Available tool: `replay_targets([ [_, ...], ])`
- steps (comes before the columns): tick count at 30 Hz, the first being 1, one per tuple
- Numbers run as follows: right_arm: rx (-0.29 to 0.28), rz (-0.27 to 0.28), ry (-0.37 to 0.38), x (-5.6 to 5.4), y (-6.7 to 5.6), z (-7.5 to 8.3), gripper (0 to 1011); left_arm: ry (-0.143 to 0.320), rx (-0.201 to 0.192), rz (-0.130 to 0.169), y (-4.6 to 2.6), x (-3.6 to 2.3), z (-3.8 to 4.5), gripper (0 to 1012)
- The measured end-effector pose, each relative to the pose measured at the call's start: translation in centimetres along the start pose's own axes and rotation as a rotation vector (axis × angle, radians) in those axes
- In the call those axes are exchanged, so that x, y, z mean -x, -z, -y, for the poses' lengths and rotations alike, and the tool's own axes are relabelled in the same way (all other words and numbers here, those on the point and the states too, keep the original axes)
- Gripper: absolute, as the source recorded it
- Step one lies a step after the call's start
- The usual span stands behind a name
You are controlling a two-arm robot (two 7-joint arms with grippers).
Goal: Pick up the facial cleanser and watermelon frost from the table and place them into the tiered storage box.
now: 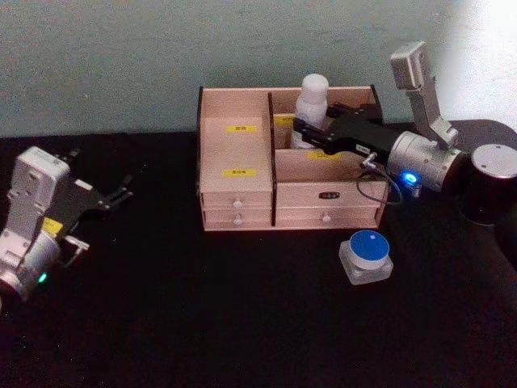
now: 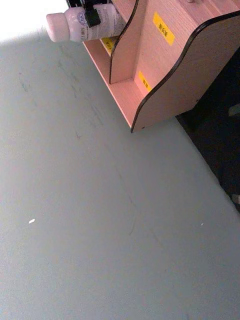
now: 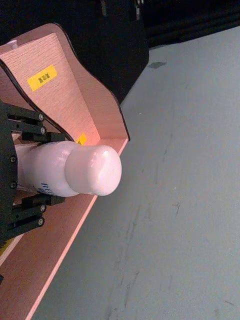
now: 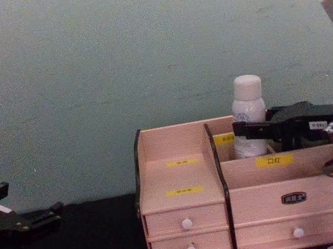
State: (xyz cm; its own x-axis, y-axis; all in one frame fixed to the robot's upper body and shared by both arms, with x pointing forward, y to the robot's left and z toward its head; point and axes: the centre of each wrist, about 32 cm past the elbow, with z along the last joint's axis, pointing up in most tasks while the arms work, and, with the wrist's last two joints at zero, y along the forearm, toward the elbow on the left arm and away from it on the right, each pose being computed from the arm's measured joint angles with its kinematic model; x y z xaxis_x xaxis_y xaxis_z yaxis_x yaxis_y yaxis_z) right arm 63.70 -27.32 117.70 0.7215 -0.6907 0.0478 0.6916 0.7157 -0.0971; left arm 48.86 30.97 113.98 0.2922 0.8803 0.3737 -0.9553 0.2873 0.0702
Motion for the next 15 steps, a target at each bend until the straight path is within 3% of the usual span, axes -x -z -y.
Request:
replay_targets([
  [8,-0.001,-0.001,0.000,0.00,-0.02,0.01,611,0.000,0.000,0.000,0.00,0.00,0.00,1001],
  [15,-0.002,-0.001,0.001,0.00,-0.02,0.03,846,0.000,0.000,0.000,0.00,0.00,0.00,1001],
])
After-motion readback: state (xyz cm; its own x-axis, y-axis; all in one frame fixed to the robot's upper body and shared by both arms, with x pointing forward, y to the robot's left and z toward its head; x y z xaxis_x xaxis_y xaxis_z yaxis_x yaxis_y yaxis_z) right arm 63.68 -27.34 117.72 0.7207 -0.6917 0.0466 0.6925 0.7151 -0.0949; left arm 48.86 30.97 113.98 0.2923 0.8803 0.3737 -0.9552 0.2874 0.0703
